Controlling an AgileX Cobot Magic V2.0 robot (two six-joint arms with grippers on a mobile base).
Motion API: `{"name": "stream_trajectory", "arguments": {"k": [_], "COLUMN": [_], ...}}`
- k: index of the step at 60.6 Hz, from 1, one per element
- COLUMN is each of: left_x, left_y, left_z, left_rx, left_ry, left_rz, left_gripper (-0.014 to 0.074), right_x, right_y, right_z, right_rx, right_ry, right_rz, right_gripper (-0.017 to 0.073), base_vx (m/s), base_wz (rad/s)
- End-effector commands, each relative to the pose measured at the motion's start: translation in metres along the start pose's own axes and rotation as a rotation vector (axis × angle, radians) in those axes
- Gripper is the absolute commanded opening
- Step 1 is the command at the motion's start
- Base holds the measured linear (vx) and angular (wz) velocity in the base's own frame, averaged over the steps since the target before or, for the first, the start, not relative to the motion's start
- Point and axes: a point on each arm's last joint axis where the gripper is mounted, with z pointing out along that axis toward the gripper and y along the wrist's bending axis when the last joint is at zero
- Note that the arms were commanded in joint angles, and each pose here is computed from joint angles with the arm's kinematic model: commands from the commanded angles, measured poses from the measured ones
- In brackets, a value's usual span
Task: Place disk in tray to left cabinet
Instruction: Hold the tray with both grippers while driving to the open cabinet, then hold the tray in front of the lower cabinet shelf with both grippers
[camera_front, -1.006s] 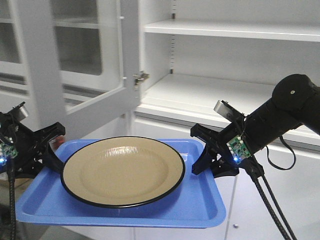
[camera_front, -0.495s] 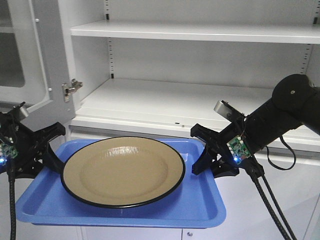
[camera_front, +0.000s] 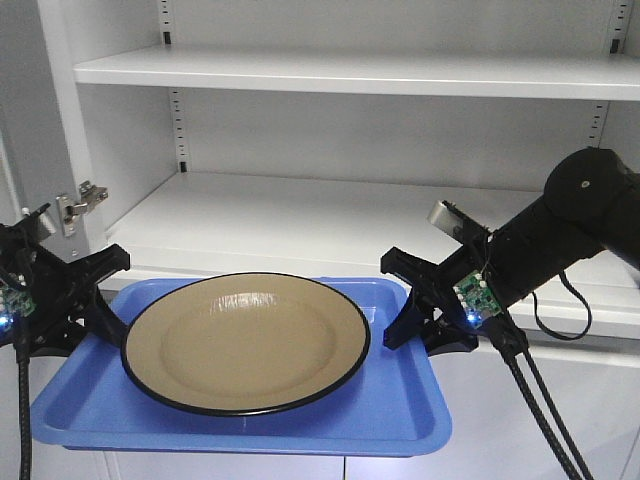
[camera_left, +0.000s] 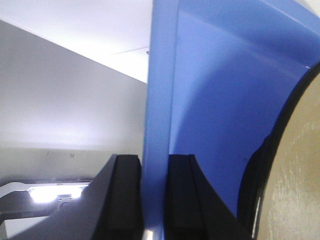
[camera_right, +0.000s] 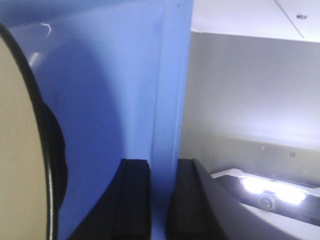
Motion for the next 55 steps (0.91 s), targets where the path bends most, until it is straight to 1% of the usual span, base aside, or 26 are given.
{"name": "stream_trajectory", "arguments": {"k": [1, 55], "left_x": [0.0149, 0.0149], "left_y": [-0.0441, -0.0441], "left_z": [-0.0284, -0.0284], "left_rx": [0.251, 0.251], "left_ry": [-0.006, -0.006], "left_rz": [-0.018, -0.018], "left_gripper": [0.0, 0.0], "right_x": [0.0117, 0.0118], "right_y": [0.0479, 0.0479], "right_z": [-0.0289, -0.0289], "right_rx": [-0.246, -0.246], "right_ry": [-0.048, -0.047], "right_rz": [-0.017, -0.017], "right_gripper": [-0.0001, -0.0001], "base_vx": [0.22, 0.19], "base_wz": [-0.08, -0.09]}}
